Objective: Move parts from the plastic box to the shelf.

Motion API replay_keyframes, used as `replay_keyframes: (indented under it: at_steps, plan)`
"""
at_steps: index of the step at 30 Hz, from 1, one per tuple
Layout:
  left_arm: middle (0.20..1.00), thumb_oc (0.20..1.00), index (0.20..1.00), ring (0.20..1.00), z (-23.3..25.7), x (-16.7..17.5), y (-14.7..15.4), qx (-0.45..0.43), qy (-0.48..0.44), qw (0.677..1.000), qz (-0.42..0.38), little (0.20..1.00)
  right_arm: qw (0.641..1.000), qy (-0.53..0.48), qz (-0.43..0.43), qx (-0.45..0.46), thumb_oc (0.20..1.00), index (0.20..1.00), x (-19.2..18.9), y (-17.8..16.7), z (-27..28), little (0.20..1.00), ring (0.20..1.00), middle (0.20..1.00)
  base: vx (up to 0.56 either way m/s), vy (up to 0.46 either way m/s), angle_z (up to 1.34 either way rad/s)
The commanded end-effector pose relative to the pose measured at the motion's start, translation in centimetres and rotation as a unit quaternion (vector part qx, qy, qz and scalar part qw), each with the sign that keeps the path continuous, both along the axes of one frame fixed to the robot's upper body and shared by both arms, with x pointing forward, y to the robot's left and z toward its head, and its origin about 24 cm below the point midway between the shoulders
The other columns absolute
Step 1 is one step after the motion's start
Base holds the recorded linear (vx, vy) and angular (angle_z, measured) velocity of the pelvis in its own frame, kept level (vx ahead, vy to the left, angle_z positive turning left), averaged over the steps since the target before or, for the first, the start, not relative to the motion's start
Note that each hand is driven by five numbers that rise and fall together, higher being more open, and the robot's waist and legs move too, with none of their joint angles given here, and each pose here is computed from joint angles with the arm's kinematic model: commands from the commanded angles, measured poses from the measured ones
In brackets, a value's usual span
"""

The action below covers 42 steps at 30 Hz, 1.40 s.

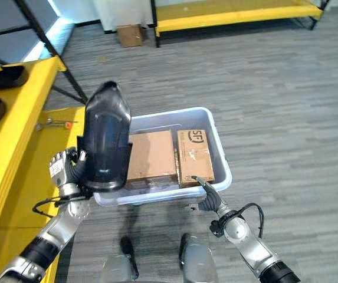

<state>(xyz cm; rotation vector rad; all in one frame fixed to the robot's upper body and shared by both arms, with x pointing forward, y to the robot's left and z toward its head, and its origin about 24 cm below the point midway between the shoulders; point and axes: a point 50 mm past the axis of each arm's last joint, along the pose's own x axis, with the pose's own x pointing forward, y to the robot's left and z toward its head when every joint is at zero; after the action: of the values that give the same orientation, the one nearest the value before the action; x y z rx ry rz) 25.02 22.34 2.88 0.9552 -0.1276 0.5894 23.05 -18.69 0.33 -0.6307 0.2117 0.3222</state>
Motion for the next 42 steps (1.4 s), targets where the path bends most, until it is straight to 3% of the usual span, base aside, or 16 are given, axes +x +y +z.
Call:
replay_keyframes:
  at_steps: [1,8,15,23,28,33,36,39,42]
  plan:
    - [0.200,0.200,0.200,0.200,5.0,2.2,0.2,0.036,-0.117,0.992,-0.037,0.200,0.998,-0.047,-0.017,0.048,1.000,1.000,0.1,0.4,1.9,1.000,1.000,1.000,-0.07,-0.037,1.02]
    - [0.200,0.200,0.200,0.200,5.5,0.9,0.2,0.053,-0.145,0.986,-0.058,0.200,0.996,-0.072,-0.022,0.049,1.000,1.000,0.2,-0.2,3.0,1.000,1.000,1.000,-0.17,0.059,0.58]
    - [0.200,0.200,0.200,0.200,6.6,1.9,-0.6,0.085,-0.159,0.980,-0.082,0.200,0.995,-0.081,-0.025,0.055,1.000,1.000,0.5,-0.4,3.0,1.000,1.000,1.000,-0.07,0.276,0.67]
    - [0.200,0.200,0.200,0.200,5.2,0.1,-0.2,0.106,-0.131,0.981,-0.097,0.200,0.992,-0.087,0.010,0.093,1.000,1.000,0.7,2.0,3.3,1.000,1.000,1.000,-0.02,0.286,0.36]
    - [0.200,0.200,0.200,0.200,5.2,-2.1,2.0,0.115,-0.119,0.984,-0.062,0.200,0.983,-0.108,0.074,0.130,1.000,1.000,1.2,5.8,5.1,1.000,1.000,1.000,-0.08,0.322,0.58]
    - [0.200,0.200,0.200,0.200,6.1,-2.1,3.1,0.116,-0.131,0.984,-0.045,0.200,0.979,-0.132,0.069,0.140,1.000,1.000,1.7,7.9,5.8,1.000,1.000,1.000,-0.07,0.249,0.84]
    - [0.200,0.200,0.200,0.200,6.6,-0.6,2.4,0.123,-0.120,0.983,-0.070,0.200,0.978,-0.139,0.018,0.158,1.000,1.000,1.6,5.9,5.6,1.000,1.000,1.000,0.02,-0.084,2.75]
    - [0.200,0.200,0.200,0.200,4.7,-2.6,2.2,0.097,-0.105,0.986,-0.081,0.200,0.979,-0.125,0.005,0.162,1.000,1.000,1.3,3.5,5.2,1.000,1.000,1.000,0.07,-0.249,2.46]
    - [0.200,0.200,0.200,0.200,3.8,-3.3,2.2,0.072,-0.092,0.990,-0.080,0.200,0.977,-0.135,0.002,0.165,1.000,1.000,1.6,3.6,5.1,1.000,1.000,1.000,-0.06,-0.261,0.62]
